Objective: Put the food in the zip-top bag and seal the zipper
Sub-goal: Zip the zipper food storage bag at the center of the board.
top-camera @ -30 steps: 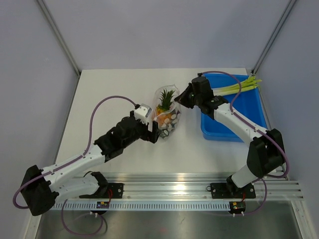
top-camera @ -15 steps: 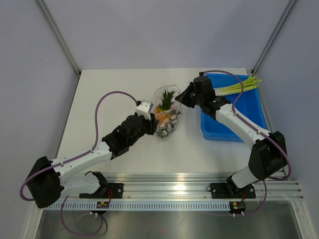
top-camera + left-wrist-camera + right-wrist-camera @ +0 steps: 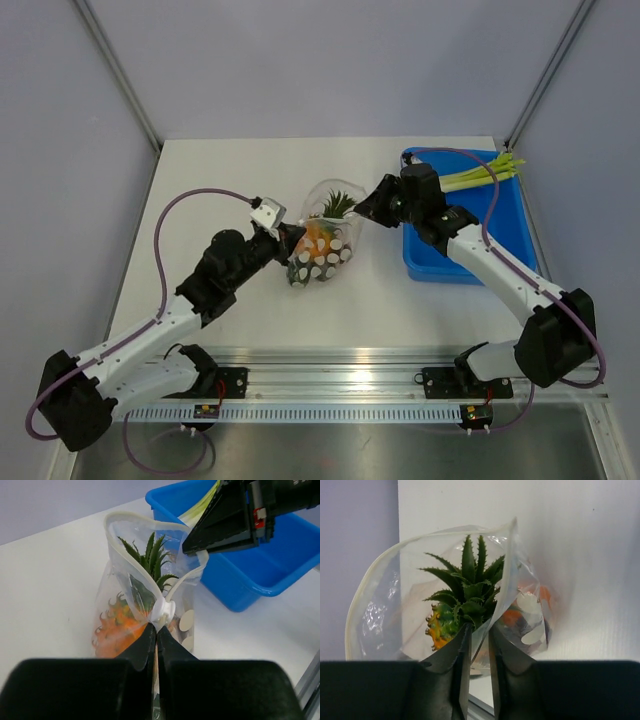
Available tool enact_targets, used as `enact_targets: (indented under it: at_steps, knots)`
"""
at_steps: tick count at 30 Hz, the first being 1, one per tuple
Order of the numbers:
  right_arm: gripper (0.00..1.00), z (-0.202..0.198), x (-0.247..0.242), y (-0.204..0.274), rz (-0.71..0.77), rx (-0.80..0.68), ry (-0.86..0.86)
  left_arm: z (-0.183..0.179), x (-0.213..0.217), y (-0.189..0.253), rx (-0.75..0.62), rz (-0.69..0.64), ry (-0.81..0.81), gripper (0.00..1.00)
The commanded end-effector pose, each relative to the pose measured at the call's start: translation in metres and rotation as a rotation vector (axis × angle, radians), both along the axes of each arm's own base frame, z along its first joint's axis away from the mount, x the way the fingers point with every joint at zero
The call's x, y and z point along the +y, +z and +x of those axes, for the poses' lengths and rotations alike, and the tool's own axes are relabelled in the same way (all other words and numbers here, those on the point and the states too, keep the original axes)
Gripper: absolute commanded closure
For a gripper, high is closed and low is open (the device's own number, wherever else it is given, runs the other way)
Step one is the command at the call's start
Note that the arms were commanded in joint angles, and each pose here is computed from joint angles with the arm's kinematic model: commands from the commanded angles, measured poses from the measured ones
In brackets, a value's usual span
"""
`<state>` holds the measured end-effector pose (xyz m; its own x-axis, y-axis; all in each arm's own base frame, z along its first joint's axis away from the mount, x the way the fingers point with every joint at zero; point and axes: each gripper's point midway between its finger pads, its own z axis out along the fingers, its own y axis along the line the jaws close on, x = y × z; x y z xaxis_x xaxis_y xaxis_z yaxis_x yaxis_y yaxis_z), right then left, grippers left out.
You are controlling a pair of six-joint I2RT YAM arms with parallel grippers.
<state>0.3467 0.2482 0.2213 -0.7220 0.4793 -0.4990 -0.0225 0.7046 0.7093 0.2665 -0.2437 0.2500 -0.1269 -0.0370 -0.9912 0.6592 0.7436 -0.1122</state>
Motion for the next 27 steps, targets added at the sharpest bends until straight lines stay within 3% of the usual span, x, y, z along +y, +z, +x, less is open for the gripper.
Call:
enact_targets:
  at_steps: [1,6,11,15,18,24,27]
  knots:
    - [0.70,-0.006,-0.010,0.041,-0.083,-0.182,0.089,-0.014,-0.011,0.034,-0.143,-0.037,-0.195,1.00]
    - [0.49,-0.003,-0.029,0.076,-0.303,-0.347,0.177,-0.012,-0.008,0.039,-0.142,0.008,-0.282,1.00]
    - [0.39,-0.002,-0.016,0.100,-0.425,-0.547,0.402,-0.016,-0.014,0.037,-0.129,0.053,-0.390,1.00]
    - [0.39,-0.013,0.003,0.115,-0.473,-0.806,0.621,-0.013,-0.013,0.038,-0.119,0.062,-0.419,1.00]
    - [0.44,-0.035,0.020,0.125,-0.449,-0.997,0.827,-0.011,-0.012,0.043,-0.119,0.062,-0.436,1.00]
    - [0.45,-0.043,0.035,0.137,-0.501,-1.254,0.974,-0.008,-0.008,0.042,-0.081,0.077,-0.492,1.00]
    - [0.44,-0.044,0.045,0.139,-0.508,-1.309,1.035,-0.008,-0.006,0.041,-0.068,0.077,-0.508,1.00]
